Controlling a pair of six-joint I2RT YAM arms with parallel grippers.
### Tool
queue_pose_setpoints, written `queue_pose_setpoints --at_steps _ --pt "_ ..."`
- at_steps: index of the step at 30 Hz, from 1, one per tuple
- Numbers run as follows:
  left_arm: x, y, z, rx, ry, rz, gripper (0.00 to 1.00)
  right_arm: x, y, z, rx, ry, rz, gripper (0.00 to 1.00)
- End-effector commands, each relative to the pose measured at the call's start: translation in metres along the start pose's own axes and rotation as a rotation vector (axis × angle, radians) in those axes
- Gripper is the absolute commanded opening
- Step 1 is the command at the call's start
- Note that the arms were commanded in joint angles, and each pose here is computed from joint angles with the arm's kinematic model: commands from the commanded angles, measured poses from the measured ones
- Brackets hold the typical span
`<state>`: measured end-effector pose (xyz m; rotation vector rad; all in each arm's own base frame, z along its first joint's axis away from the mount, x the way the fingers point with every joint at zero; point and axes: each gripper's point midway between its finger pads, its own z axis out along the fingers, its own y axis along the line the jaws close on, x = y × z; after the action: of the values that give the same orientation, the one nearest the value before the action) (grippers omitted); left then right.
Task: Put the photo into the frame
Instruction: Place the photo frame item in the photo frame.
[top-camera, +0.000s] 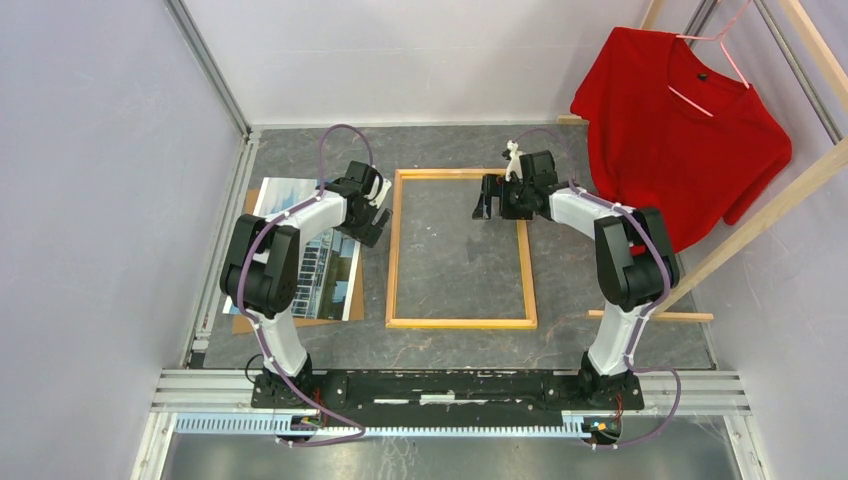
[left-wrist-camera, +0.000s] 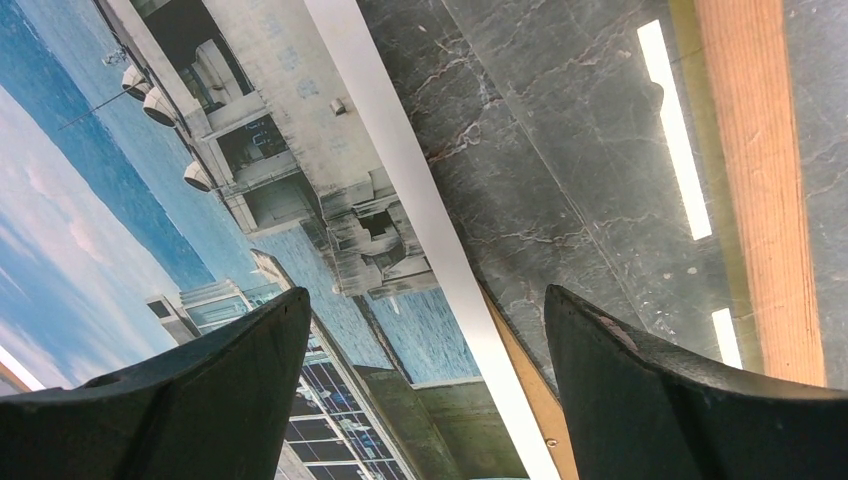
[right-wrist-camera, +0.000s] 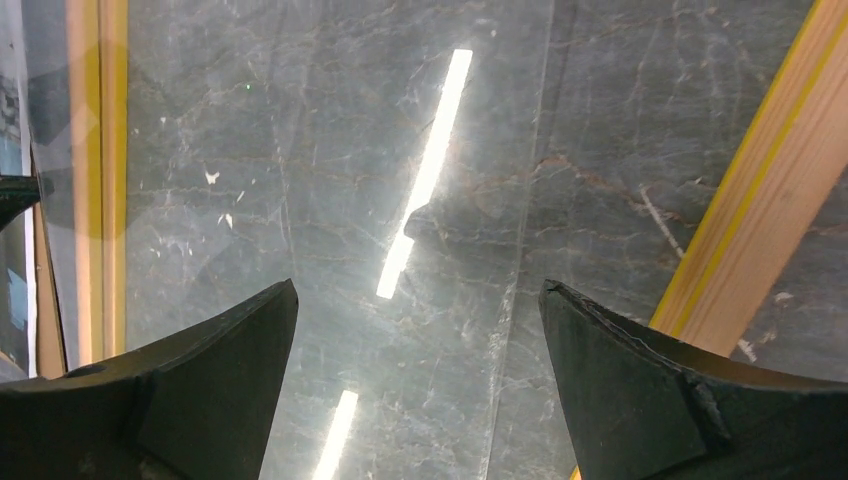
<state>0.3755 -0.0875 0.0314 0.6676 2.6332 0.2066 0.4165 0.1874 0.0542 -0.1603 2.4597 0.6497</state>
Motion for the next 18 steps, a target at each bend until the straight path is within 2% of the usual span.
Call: queue_pose_setpoints --at_steps 1,9,18 --pt "-0.017 0.006 -0.004 -0.015 -0.051 0.019 0.92 -0.038 -0.001 0.001 -0.027 -0.111 -0.044 0.98" --pt "-0.018 0.004 -0.001 -0.010 -0.050 0.012 0.92 -0.044 -0.007 0.025 -0.095 -0.120 0.001 0.97" --pt "-0.018 0.001 0.004 0.001 -0.045 0.009 0.92 -0.044 0.012 0.039 -0.256 -0.115 0.068 0.96"
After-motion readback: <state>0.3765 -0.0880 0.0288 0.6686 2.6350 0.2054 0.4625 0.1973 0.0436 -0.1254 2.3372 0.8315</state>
